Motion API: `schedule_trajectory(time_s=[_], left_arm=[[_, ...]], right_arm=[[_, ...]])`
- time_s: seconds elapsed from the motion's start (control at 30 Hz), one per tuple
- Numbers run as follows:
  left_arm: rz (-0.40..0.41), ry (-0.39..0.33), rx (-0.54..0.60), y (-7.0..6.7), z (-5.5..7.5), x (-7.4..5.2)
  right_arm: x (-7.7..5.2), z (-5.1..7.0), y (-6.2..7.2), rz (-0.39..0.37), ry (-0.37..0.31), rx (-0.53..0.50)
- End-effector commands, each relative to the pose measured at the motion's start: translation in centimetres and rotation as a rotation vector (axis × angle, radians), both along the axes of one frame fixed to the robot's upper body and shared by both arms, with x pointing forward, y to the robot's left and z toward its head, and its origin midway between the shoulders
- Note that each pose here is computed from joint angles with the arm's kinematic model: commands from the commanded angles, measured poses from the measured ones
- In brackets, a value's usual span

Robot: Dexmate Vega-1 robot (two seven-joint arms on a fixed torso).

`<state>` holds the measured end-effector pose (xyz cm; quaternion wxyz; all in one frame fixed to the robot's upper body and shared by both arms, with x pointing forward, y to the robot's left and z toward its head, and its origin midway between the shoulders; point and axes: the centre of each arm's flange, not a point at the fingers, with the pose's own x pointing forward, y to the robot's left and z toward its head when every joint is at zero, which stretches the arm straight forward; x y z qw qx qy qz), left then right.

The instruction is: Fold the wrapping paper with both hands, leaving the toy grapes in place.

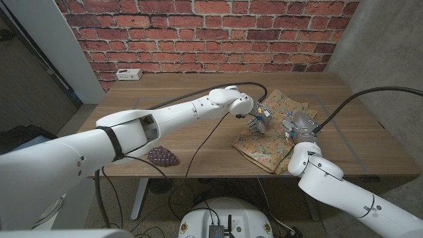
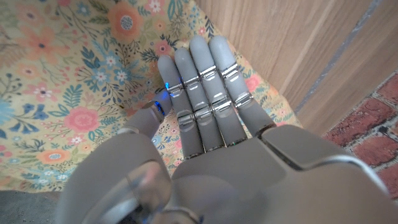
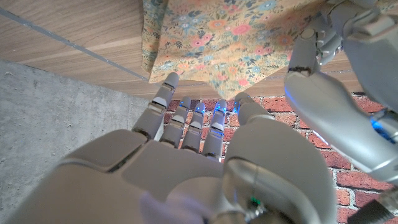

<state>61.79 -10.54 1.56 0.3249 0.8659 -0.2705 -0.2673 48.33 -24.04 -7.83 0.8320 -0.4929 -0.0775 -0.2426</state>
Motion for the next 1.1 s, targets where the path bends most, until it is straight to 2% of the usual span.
schedule_trajectory(time_s=[0.03,0.23,0.47,0.57,0.77,0.8,0.9,1.1], left_arm=[[0.068,0.07,0.046,0.3,-2.2,2.6],[0.075,0.074,0.05,0.4,-2.5,2.9],[0.038,0.068,0.004,0.6,-1.2,2.0],[0.013,0.084,-0.04,0.9,-0.3,1.3],[-0.043,0.056,-0.149,1.8,2.1,-0.2],[-0.069,0.041,-0.193,2.1,2.9,-0.8],[-0.113,0.011,-0.275,2.9,4.1,-1.7],[-0.22,-0.124,-0.513,5.0,5.7,-3.7]], right_arm=[[0.4,0.2,0.1,-0.005,0.007,-0.006],[0.4,0.3,0.2,-0.009,0.007,-0.013],[0.3,0.4,0.3,-0.005,0.0,-0.014],[0.1,0.5,0.2,-0.003,-0.007,-0.014],[0.0,0.6,0.2,-0.001,-0.019,-0.018],[-0.2,0.7,0.2,-0.002,-0.026,-0.014],[-0.4,0.8,0.1,-0.005,-0.04,-0.006],[-0.9,1.1,0.2,0.002,-0.064,-0.008]])
